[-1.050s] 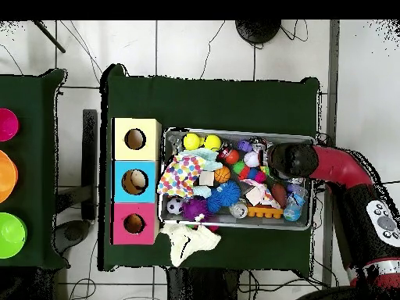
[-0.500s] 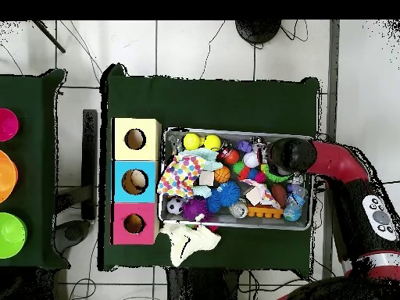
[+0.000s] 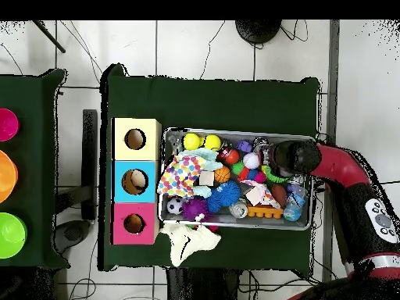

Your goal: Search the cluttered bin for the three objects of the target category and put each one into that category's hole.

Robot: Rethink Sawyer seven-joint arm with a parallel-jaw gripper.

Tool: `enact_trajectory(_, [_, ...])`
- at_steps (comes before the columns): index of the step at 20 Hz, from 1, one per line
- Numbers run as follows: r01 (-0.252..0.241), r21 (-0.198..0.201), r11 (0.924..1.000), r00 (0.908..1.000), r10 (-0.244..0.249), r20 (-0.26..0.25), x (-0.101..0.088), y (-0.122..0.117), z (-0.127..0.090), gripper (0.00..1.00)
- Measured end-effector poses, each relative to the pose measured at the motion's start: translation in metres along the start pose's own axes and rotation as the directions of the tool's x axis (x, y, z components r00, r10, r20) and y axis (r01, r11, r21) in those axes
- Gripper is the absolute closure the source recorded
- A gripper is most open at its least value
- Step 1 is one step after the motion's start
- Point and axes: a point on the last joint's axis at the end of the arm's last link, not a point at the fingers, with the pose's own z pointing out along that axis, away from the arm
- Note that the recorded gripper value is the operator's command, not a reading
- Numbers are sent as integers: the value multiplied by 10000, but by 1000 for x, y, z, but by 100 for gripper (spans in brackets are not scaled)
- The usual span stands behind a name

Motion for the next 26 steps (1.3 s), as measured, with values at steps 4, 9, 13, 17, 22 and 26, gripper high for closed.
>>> enact_trajectory(4, [-33, -32, 10000, 9998, 34, 176, 3, -2, 8, 100])
enact_trajectory(9, [180, 143, 9997, 9984, -188, 526, 9, 1, 7, 100])
enact_trajectory(13, [511, 438, 9977, 9920, -558, 1137, 21, 8, 5, 100])
enact_trajectory(17, [846, 503, 9951, 9876, -905, 1287, 41, 23, 2, 100])
enact_trajectory(22, [1129, 372, 9929, 9895, -1157, 861, 69, 38, -2, 100])
enact_trajectory(26, [1271, 394, 9911, 9894, -1295, 656, 81, 44, -10, 100])
